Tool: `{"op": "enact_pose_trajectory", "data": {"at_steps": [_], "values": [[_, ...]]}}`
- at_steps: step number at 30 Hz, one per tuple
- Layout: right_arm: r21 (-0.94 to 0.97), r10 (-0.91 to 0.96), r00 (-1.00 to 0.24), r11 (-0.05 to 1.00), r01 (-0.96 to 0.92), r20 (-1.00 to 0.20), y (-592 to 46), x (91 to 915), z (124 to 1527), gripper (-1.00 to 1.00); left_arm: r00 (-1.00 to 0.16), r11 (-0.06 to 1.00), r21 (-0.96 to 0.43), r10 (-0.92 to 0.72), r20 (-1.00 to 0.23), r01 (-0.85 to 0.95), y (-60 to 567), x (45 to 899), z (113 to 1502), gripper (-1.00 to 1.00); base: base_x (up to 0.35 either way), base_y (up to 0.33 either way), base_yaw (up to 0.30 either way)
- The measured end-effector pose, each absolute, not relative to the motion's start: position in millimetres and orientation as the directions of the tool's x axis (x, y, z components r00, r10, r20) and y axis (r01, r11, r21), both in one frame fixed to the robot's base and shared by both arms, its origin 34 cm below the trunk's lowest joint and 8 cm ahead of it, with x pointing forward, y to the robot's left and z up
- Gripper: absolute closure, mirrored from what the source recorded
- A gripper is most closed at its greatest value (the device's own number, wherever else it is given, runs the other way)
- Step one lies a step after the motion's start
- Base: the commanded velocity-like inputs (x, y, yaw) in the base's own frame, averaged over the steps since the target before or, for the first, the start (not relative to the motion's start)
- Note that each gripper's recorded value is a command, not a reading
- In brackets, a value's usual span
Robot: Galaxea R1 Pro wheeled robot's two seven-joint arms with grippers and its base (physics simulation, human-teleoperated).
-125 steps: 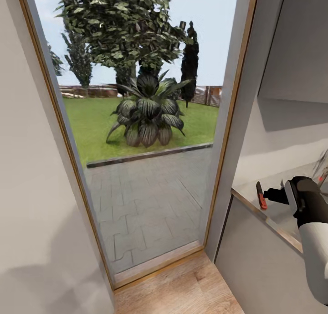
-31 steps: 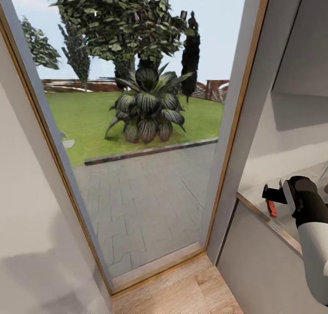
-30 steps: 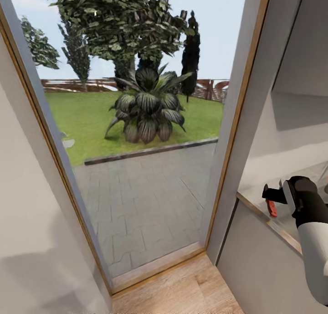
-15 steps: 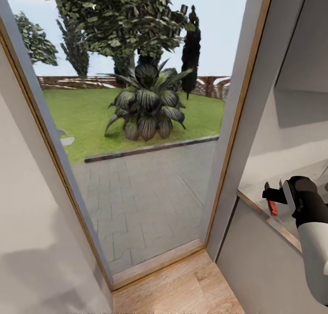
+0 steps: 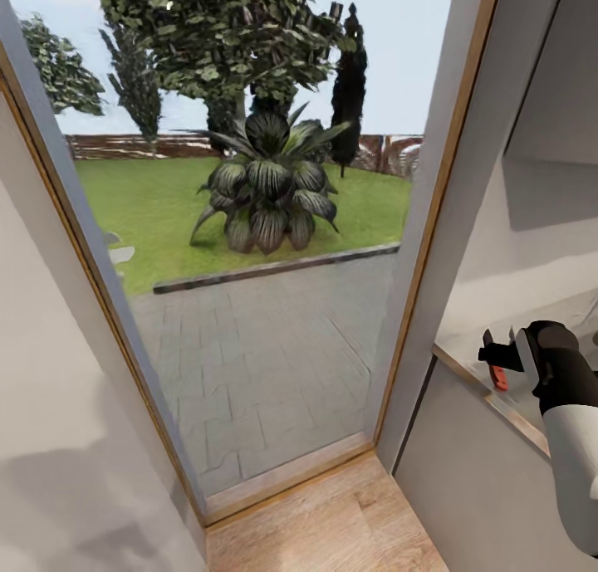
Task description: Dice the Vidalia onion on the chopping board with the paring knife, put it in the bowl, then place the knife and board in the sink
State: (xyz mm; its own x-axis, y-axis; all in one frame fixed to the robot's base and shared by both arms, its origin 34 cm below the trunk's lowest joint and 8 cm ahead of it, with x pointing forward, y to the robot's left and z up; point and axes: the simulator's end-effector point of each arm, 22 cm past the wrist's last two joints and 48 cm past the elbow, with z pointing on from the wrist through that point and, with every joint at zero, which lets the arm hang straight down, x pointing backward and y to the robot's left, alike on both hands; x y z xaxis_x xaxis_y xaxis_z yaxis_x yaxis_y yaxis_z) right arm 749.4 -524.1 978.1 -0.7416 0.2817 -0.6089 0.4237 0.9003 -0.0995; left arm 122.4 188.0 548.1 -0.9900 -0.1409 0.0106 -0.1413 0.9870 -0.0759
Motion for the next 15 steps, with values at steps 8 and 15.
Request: {"op": "enact_pose_trajectory", "data": {"at_steps": [8,15], "values": [[-0.100,0.283,-0.743,0.900,0.424,-0.607,-524.4,749.4,976.3,-1.00,-0.990,0.987,-0.075,-0.141,0.013,-0.142,188.5,121.3,548.1,-1.00,0.000,0.000,0.000],[-0.104,0.283,-0.748,0.900,0.424,-0.600,-524.5,749.7,970.9,-1.00,-0.990,0.987,-0.073,-0.141,0.022,-0.143,188.6,117.9,548.2,-1.00,0.000,0.000,0.000]]}}
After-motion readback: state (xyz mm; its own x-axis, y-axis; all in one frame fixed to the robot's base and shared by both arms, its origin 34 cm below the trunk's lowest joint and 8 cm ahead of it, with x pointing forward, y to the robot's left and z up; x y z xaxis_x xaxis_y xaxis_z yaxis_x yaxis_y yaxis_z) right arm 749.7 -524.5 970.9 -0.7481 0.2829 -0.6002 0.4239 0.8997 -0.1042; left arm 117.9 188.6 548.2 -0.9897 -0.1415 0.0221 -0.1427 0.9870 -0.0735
